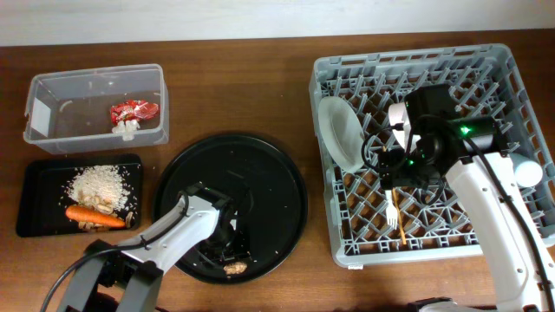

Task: Sort waste into correct bins and load items into the dishwasher rack
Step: 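Grasp the brown shell on the platter with the left gripper, drop on tray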

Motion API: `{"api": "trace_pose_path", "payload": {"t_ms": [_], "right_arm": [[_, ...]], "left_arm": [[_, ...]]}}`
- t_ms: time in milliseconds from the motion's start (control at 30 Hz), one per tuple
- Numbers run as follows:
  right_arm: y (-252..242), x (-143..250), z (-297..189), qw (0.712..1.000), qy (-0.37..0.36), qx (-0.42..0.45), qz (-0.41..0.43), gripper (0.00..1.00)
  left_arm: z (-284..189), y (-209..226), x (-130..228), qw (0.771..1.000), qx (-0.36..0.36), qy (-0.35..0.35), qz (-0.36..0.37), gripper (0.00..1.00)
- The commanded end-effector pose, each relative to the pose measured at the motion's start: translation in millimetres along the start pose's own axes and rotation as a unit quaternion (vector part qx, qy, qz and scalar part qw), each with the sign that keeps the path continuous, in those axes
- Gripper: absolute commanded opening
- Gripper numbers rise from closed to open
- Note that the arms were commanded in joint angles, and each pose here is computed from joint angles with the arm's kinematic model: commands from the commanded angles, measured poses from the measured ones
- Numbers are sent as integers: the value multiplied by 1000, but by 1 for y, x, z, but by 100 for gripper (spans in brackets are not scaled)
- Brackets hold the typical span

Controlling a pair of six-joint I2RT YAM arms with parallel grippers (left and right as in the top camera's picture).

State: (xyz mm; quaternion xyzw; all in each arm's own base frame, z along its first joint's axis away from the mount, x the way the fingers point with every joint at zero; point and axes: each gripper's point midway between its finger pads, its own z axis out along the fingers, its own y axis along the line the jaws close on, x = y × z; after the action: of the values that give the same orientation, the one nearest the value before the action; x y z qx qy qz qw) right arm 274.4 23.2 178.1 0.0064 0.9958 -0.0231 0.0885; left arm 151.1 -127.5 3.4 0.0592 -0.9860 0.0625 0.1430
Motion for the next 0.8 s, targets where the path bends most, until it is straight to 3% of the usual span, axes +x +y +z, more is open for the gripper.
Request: {"api": "trace_pose_path", "payload": {"t_ms": [0, 233, 433, 600, 767], "right_arm": [[-1, -2, -1, 1000, 0, -2, 3, 88], [-1, -2, -1, 1000, 0, -2, 3, 87], [-1, -1, -1, 1000, 1, -2, 3, 87], [-1, -1, -1, 1000, 1, -2, 3, 87], [-1, -1, -1, 1000, 1, -2, 3, 88]], "left_arm": [[2, 2, 1, 1000, -5, -2, 2, 50], [1, 1, 0, 1000, -2, -3, 2, 20], [-62, -3, -55, 997, 12, -80, -5, 14], [-144, 80, -113, 973, -40, -181, -136, 14], [-167, 174, -138, 928, -20, -239, -284, 14]]}}
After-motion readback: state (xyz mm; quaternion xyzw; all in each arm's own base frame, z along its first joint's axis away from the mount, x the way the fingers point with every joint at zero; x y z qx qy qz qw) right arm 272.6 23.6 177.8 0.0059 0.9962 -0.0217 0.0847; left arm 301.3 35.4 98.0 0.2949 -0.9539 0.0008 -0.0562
